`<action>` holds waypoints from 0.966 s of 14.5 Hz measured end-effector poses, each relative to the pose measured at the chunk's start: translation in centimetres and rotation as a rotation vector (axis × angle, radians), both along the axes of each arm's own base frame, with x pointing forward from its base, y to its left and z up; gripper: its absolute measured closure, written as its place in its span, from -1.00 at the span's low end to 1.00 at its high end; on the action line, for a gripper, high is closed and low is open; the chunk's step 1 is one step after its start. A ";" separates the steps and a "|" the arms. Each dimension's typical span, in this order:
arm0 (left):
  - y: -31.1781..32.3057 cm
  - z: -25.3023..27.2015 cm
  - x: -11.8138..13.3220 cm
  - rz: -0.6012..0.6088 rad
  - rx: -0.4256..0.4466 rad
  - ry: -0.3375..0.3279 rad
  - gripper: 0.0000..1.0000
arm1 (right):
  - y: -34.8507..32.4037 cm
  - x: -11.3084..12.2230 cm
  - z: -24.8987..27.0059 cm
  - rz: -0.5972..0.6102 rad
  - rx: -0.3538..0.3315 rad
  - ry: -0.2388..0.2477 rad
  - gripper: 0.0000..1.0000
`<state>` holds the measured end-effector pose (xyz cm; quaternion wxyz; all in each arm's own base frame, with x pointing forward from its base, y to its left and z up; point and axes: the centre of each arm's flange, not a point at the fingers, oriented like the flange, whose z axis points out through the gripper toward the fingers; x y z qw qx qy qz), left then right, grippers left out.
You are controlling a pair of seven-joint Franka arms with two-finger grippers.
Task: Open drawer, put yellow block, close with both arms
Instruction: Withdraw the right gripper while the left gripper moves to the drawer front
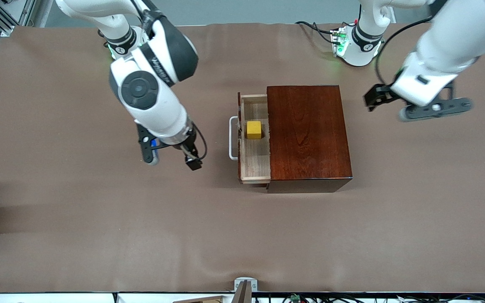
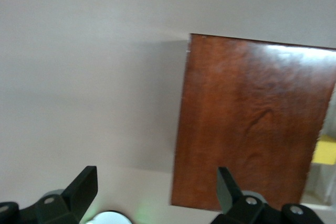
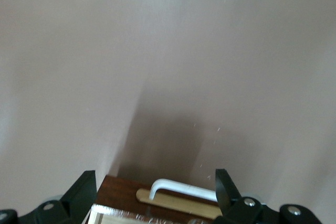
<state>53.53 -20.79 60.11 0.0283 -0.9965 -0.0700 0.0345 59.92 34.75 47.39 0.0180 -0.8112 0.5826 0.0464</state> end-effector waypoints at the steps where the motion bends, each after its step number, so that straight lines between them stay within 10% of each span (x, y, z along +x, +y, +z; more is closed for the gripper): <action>1: -2.1 -0.7 -0.1 0.025 0.000 0.000 -1.00 | -1.6 0.4 0.7 0.023 -0.003 0.009 -1.00; 14: -26.4 -9.7 -1.1 0.434 -0.167 -0.119 -1.00 | -19.1 2.2 7.1 0.350 0.062 0.074 -1.00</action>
